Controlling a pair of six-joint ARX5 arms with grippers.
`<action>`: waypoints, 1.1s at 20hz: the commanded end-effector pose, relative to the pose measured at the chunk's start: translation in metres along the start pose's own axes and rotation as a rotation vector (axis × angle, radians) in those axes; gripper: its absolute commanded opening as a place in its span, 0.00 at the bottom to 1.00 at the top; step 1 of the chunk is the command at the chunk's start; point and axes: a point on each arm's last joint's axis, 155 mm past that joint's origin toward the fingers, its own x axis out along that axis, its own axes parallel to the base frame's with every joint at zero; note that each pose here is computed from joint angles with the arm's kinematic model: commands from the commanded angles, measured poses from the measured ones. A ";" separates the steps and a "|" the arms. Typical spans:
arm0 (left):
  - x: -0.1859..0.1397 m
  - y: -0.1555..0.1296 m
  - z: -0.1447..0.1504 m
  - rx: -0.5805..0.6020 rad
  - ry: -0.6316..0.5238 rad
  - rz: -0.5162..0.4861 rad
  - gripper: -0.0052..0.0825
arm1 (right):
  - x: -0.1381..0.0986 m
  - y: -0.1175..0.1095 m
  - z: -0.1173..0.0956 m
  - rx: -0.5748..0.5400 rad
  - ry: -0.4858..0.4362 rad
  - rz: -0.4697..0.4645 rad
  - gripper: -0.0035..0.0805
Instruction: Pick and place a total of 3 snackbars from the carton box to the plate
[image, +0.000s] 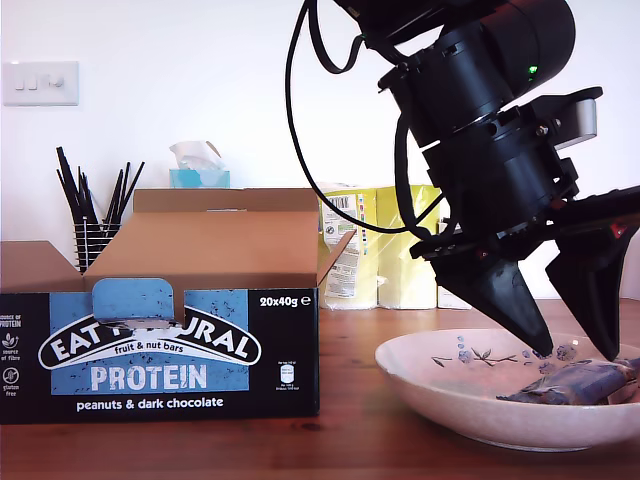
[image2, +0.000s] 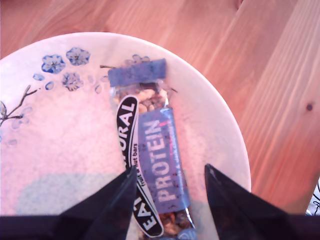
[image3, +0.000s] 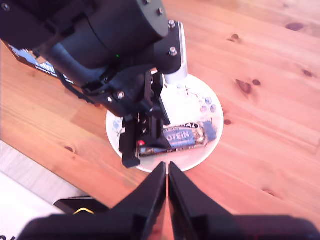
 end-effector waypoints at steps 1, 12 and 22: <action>0.011 0.000 -0.011 -0.003 0.034 0.000 0.46 | -0.005 0.000 0.010 -0.001 -0.042 0.001 0.03; -0.146 0.041 0.062 -0.030 -0.239 0.059 0.04 | -0.006 0.006 0.042 -0.022 -0.163 0.026 0.03; -0.157 0.098 -0.021 -0.159 -0.220 0.176 0.04 | 0.020 0.029 0.068 -0.108 -0.165 0.118 0.03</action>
